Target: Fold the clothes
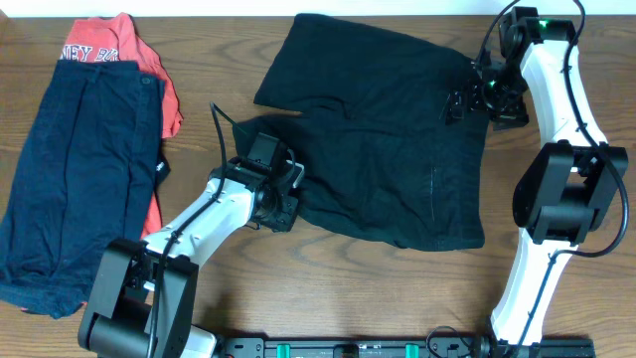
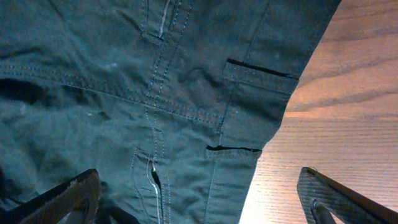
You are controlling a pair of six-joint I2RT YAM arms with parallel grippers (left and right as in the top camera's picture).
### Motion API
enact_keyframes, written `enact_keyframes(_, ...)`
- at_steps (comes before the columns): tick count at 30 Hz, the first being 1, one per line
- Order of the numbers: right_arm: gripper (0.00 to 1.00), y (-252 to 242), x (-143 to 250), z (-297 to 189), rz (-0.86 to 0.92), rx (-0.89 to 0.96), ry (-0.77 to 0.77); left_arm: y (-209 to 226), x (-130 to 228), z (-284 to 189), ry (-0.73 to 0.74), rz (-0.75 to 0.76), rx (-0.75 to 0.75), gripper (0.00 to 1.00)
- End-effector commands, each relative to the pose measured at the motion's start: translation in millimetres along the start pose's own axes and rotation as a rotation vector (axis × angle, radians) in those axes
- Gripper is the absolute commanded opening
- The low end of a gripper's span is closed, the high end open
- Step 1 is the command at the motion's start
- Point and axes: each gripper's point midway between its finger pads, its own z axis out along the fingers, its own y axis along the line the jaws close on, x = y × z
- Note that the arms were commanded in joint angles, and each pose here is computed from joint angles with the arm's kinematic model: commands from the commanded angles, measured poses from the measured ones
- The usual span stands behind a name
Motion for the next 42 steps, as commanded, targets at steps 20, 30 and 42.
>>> enact_keyframes(20,0.92,16,19,-13,-0.017,-0.041,0.053,109,3,-60,0.021,-0.089,-0.706,0.60)
enact_keyframes(30,0.89,61,56,-61,-0.093,0.042,0.027,109,3,-60,0.011,-0.116,-0.706,0.71)
enact_keyframes(42,0.89,112,132,-69,-0.055,0.168,0.063,80,5,-40,-0.016,-0.285,-0.506,0.75)
